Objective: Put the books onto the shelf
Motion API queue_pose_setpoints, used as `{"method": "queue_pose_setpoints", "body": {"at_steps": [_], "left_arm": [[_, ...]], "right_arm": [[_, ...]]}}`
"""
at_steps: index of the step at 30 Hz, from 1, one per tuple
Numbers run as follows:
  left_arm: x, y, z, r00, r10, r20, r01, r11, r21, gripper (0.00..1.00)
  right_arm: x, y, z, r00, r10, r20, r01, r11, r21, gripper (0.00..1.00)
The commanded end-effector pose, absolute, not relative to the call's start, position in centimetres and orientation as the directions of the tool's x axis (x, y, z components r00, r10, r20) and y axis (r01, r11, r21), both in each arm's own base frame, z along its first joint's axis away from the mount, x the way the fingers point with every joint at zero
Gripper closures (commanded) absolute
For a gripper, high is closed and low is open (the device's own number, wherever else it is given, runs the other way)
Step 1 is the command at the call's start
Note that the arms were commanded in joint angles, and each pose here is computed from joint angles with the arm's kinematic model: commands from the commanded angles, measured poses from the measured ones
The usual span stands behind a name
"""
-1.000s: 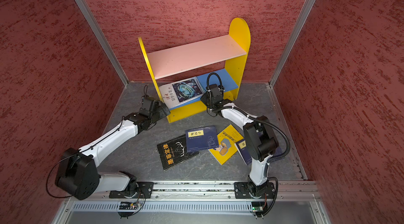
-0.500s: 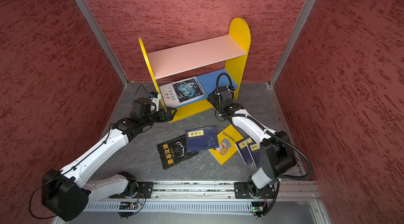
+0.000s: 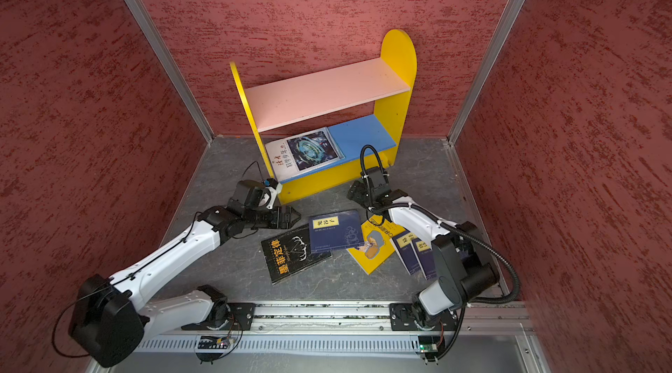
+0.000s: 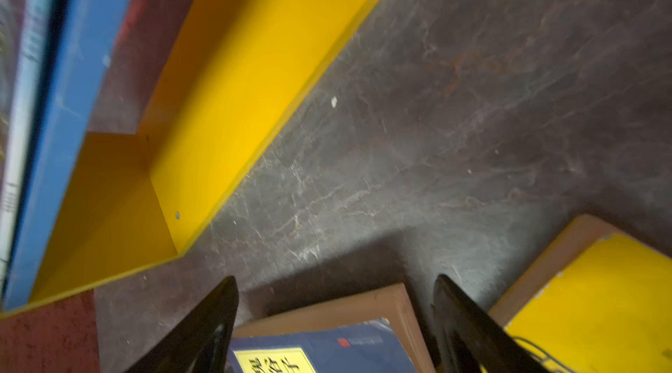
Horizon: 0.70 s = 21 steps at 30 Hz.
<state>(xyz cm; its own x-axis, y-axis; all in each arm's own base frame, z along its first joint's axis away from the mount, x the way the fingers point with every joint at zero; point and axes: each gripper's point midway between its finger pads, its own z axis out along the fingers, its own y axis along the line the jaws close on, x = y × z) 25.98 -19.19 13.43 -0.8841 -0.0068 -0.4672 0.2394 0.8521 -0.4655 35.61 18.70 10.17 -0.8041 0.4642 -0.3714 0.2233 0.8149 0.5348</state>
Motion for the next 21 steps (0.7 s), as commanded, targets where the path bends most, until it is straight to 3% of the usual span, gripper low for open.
{"method": "queue_pose_setpoints", "body": {"at_steps": [1, 21], "left_arm": [[25.6, -20.6, 12.1, -0.913, -0.016, -0.408, 0.204, 0.847, -0.492, 0.01], [22.8, -26.9, 4.2, -0.973, 0.037, -0.227, 0.13, 0.904, -0.407, 0.01]], "right_arm": [[33.0, 19.4, 9.5, -0.866, 0.37, -0.336, 0.135, 0.82, 0.556, 0.16], [28.7, 20.8, 3.4, -0.972, 0.138, -0.192, 0.014, 0.845, 0.535, 0.17]]}}
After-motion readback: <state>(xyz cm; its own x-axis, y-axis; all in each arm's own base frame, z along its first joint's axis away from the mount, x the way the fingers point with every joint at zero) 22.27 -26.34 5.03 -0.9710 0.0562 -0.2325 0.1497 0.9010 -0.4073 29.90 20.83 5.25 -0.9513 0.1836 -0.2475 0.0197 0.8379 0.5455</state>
